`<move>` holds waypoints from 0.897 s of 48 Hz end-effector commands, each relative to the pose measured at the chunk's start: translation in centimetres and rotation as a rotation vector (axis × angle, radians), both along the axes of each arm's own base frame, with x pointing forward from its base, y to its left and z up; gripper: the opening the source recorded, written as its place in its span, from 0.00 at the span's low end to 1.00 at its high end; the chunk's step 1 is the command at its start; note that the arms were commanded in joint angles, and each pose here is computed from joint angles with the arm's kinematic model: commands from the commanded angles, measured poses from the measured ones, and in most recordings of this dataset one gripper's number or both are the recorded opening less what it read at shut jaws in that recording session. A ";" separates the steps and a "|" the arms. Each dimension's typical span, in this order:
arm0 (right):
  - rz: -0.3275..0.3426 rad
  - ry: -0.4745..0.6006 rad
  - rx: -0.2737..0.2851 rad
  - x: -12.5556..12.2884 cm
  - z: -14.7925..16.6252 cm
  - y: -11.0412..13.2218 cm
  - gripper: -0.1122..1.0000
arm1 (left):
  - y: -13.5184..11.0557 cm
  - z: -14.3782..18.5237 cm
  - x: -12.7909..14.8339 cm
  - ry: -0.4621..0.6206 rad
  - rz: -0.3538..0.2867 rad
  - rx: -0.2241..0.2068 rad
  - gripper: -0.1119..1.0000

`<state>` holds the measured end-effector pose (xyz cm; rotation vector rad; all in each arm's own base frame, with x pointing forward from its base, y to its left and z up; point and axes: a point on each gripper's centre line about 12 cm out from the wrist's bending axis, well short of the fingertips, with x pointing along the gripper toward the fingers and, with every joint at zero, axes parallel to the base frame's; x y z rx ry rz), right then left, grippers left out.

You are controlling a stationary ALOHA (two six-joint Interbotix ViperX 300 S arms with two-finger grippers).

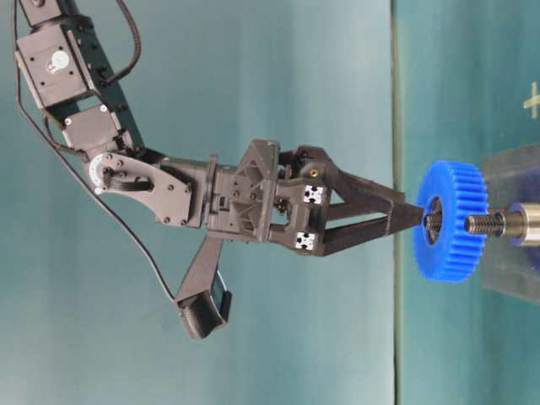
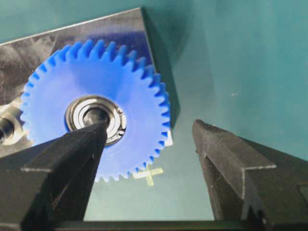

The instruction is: Fit the large gear onto the shaft.

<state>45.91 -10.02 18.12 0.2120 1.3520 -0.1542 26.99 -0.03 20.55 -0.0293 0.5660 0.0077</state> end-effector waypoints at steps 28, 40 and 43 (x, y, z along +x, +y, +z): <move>0.037 -0.040 0.016 3.2 0.8 1.5 0.82 | 0.0 0.5 0.1 -0.023 -0.002 0.000 0.10; 0.028 -0.077 0.002 3.4 2.2 1.1 0.81 | 0.0 0.7 -0.1 -0.031 -0.002 0.001 0.10; 0.025 -0.082 0.000 3.3 2.5 0.9 0.81 | 0.0 0.7 -0.2 -0.032 -0.002 0.000 0.10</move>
